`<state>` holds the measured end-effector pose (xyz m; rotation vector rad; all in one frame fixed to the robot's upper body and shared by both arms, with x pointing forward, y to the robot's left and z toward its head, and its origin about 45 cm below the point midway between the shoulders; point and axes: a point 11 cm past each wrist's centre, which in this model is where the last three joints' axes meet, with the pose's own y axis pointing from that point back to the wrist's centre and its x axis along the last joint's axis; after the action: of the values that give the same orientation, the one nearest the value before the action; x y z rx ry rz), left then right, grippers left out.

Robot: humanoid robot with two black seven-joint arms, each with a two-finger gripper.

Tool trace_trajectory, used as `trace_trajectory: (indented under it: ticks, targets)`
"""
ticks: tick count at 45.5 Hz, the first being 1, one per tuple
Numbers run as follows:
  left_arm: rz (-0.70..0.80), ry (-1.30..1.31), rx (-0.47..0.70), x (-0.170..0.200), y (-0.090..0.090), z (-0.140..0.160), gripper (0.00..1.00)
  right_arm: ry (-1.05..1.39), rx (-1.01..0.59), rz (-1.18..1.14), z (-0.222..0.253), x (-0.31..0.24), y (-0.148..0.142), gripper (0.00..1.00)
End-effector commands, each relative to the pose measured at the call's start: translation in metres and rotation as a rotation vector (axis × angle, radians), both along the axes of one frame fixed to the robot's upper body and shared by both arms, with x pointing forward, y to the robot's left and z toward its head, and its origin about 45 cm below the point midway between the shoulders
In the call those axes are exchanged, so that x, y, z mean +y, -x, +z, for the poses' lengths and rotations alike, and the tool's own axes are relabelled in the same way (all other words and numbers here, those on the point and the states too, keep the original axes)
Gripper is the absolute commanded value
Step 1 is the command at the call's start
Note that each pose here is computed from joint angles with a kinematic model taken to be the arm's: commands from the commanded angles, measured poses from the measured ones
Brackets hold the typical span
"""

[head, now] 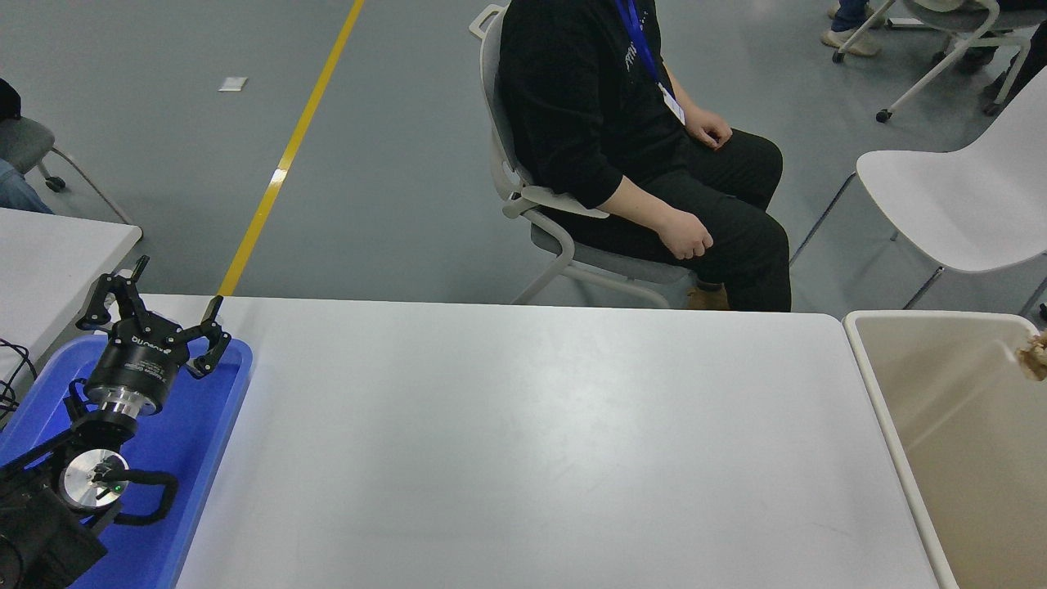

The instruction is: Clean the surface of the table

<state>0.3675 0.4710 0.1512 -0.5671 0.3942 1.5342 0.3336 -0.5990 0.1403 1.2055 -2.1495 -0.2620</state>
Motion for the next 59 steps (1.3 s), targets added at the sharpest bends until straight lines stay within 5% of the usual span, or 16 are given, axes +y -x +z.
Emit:
trace_trajectory:
  ticks: [1, 39, 46, 56, 59]
  targets:
    - [0.000, 0.000, 0.000, 0.000, 0.000, 0.000, 1.00, -0.006, 0.106, 0.036, -0.039, 0.017, 0.019, 0.00]
    - [0.000, 0.000, 0.000, 0.000, 0.000, 0.000, 1.00, -0.015, 0.158, 0.032, -0.071, 0.037, 0.034, 0.00]
    - [0.000, 0.000, 0.000, 0.000, 0.000, 0.000, 1.00, 0.044, 0.157, -0.019, -0.069, 0.031, 0.038, 0.65]
    - [0.000, 0.000, 0.000, 0.000, 0.000, 0.000, 1.00, 0.055, 0.157, -0.030, -0.068, 0.030, 0.039, 0.96]
    - [0.000, 0.000, 0.000, 0.000, 0.000, 0.000, 1.00, 0.051, 0.157, -0.026, -0.069, 0.031, 0.039, 0.97]
